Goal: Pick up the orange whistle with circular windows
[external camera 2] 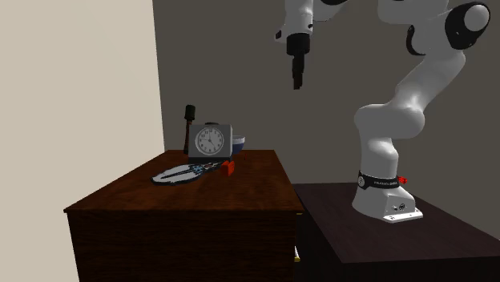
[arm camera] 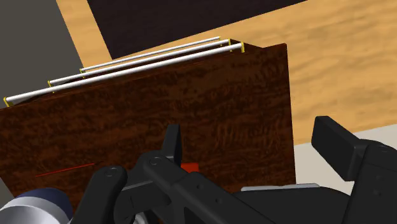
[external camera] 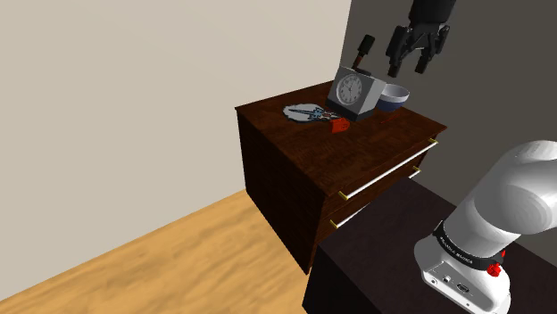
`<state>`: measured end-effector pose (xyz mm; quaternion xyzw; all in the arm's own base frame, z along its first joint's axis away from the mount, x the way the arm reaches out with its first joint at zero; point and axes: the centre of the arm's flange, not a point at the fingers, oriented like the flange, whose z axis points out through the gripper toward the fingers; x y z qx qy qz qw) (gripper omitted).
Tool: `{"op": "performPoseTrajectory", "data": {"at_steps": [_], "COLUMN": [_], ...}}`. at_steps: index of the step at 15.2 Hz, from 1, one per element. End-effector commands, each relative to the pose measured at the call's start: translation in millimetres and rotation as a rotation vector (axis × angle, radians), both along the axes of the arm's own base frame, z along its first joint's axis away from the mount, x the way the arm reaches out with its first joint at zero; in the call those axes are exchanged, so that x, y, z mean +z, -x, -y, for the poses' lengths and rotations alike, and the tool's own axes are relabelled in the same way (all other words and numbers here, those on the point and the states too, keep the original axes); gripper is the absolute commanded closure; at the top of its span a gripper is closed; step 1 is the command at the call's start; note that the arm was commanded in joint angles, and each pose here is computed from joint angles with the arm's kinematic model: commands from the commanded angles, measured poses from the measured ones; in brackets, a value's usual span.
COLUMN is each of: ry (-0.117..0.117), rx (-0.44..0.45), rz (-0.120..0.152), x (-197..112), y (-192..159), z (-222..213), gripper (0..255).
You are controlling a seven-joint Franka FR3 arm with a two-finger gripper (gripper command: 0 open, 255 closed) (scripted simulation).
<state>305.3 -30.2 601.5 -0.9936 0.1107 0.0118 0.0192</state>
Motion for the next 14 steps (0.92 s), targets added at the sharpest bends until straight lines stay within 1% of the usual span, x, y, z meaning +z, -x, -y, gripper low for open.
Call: {"op": "performPoseTrajectory", "data": {"at_steps": [1, 8, 14], "ry": [0.000, 0.015, 0.027], "rx": [0.000, -0.261, -0.485], "rz": [0.000, -0.003, -0.005], "x": [0, -64, -118], "y": [0, -65, -122], "z": [0, -8, -1], "gripper": [0, 0, 0]}}
